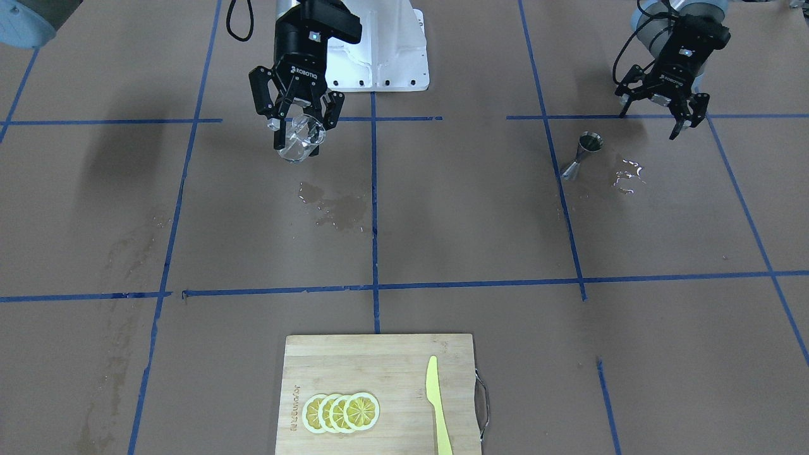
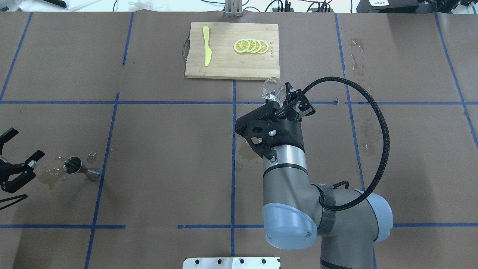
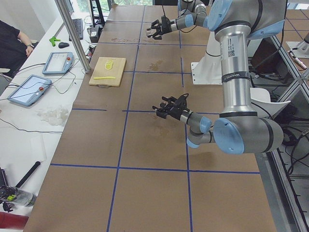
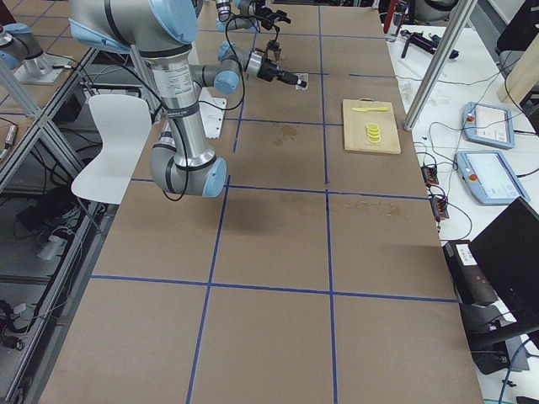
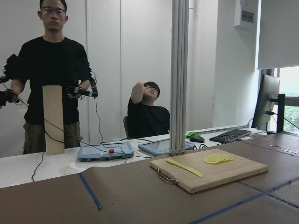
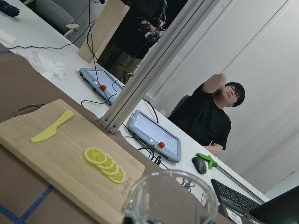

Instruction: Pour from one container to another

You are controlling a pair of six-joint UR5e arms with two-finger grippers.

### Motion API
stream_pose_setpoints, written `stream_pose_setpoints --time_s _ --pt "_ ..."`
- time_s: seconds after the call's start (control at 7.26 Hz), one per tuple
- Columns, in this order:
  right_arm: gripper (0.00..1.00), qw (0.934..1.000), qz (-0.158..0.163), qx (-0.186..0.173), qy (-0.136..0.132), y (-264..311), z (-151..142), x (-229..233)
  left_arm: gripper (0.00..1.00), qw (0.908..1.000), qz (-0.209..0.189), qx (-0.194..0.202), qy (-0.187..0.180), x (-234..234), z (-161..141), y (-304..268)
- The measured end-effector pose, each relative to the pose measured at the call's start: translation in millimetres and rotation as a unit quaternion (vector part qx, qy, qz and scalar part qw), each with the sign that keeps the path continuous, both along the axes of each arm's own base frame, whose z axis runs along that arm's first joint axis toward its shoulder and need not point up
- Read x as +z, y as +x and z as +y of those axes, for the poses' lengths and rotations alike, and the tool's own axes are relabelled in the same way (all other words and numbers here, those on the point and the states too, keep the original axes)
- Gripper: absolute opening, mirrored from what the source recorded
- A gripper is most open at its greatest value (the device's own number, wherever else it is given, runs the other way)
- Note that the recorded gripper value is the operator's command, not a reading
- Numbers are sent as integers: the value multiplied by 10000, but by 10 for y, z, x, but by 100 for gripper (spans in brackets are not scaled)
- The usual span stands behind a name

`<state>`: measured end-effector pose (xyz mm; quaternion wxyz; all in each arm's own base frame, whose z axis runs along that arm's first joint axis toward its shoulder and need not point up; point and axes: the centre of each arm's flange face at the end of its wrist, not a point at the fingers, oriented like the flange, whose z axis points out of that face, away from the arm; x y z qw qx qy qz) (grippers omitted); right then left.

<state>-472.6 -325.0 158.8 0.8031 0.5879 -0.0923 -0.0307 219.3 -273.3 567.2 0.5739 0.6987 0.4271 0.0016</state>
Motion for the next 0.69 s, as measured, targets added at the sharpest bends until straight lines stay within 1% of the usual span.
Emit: stream_pose_setpoints --time_s 0.14,0.28,0.41,0.55,0.69 --pt "0 10000 3 3 -1 2 -3 3 100 9992 -371 58 105 12 -146 -115" --pt "0 10000 5 5 -1 3 -5 5 99 9967 -797 93 94 29 -306 -198" --pt "0 10000 6 5 -1 3 -5 6 99 9919 -1264 134 25 64 -474 -296" --pt "0 10000 8 3 -2 2 -3 9 99 9840 -1777 152 -54 110 -649 -424" --pt "0 10000 11 1 -2 1 -1 12 100 9725 -2314 194 -194 166 -839 -578"
